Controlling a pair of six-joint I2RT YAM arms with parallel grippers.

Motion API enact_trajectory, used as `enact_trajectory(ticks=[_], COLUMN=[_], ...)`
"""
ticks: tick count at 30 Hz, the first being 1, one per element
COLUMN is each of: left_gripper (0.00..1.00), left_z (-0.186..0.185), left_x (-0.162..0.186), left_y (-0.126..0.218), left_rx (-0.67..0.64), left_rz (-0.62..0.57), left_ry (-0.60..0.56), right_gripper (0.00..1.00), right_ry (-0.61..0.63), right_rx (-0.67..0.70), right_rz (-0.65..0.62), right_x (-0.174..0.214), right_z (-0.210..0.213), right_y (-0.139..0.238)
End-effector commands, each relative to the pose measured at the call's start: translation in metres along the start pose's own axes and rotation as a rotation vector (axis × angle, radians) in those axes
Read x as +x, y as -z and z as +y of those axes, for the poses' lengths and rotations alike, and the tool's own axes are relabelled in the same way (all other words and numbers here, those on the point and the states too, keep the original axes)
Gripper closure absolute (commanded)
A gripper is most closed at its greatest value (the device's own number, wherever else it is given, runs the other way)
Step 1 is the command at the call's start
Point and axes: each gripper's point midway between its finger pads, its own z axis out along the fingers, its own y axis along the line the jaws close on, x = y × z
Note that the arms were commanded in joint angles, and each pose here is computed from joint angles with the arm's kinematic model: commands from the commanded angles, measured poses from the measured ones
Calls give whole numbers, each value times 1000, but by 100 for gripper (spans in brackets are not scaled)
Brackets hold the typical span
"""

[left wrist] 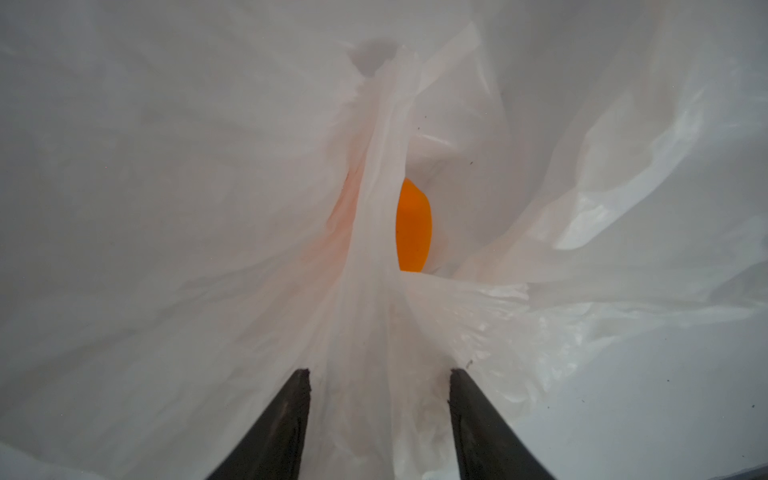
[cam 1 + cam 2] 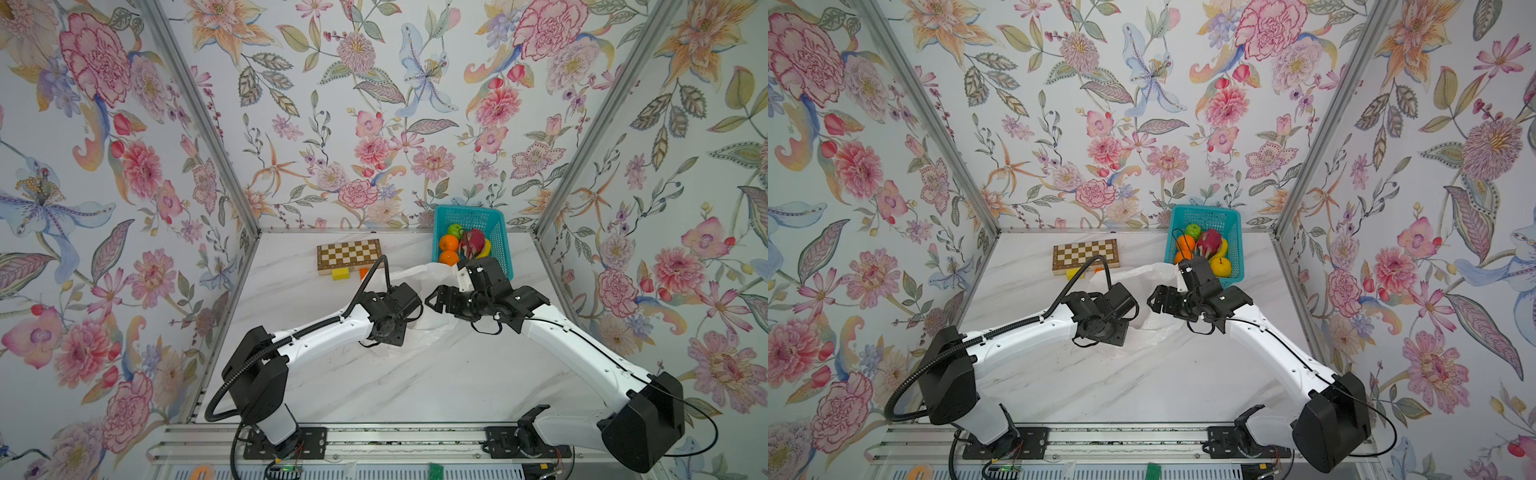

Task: Untie the knot of the plastic bag and take out the fruit
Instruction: 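Bring both grippers back to the bag mouth over the remaining orange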

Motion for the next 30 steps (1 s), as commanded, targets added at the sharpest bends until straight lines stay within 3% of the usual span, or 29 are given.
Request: enact_trajectory(ticks=[1, 16, 18, 23, 30], left_gripper=[46, 52, 51, 39, 17], left_z=[0, 25, 21, 8, 13], left_x=[14, 75, 71, 40, 6], left_y=[-3, -57, -53, -24, 22], left_rx=[41, 61, 85, 139, 116], left_rz=[2, 47, 33, -74, -201], left_ry=[76, 217, 204, 104, 75], right_gripper=[15, 18, 24, 55, 74], right_ry=[17, 96, 93, 109, 113], right_rx=[5, 160, 161, 128, 116], right_rz=[60, 282, 305, 319, 312], right_x=[6, 37, 40, 39, 38], right_z=[9, -12, -12, -1, 5], right_y=[-16, -92, -98, -103, -107])
